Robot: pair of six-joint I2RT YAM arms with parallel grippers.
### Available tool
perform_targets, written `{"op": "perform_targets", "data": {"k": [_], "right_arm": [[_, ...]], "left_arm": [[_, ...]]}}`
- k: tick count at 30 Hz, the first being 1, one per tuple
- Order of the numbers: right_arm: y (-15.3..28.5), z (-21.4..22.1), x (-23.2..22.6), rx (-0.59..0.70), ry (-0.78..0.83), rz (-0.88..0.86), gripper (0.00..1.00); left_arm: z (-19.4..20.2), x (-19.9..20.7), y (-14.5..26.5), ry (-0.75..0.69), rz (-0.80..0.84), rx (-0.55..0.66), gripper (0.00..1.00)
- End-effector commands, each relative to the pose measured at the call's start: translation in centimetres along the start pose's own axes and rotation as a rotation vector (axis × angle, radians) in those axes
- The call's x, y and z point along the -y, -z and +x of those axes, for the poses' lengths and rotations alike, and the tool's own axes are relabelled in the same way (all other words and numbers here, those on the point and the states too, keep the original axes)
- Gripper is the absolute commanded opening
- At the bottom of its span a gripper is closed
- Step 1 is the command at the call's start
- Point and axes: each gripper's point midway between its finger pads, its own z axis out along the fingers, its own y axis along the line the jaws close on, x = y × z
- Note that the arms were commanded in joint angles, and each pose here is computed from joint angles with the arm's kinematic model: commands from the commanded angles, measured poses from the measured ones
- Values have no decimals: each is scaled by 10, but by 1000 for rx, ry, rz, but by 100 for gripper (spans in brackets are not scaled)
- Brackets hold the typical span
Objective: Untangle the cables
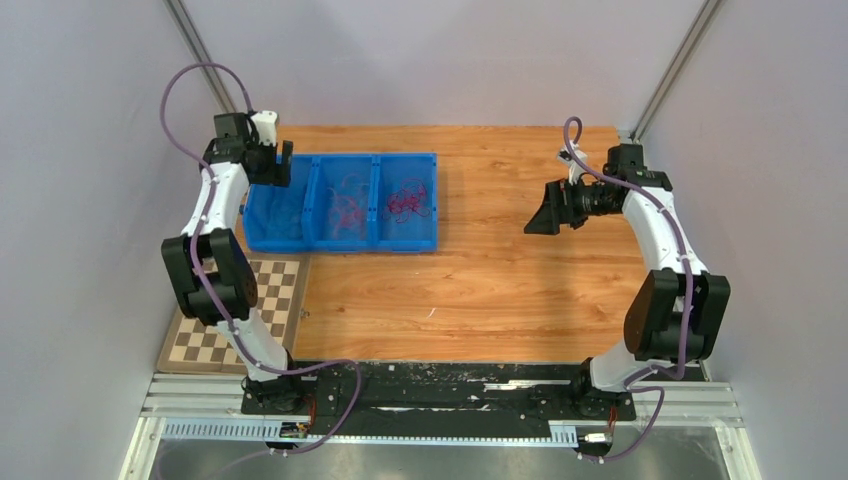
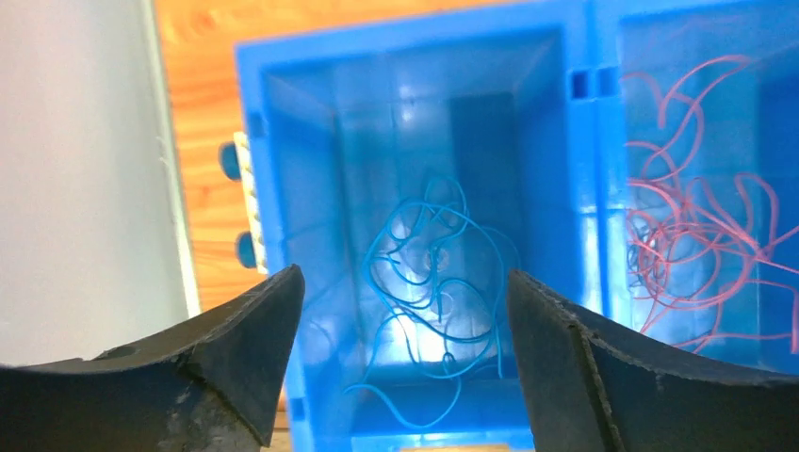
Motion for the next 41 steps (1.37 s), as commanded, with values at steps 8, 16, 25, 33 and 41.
{"op": "perform_targets", "data": {"k": [8, 16, 25, 33, 41], "right_arm": [[32, -39, -10, 80, 239, 114, 96], [47, -71, 24, 147, 229, 317, 100], [-5, -33, 24, 55, 36, 291, 100], [-35, 8, 7, -9, -28, 243, 100], [-37, 7, -1, -6, -3, 255, 100]], "left_arm": [[-93, -1, 131, 13, -21, 211, 100], [-112, 50, 187, 66, 189, 238, 100], [-26, 121, 152, 33, 270, 37, 100], [5, 153, 145, 60, 373, -41, 100], [1, 158, 145, 64, 402, -39, 100]]}}
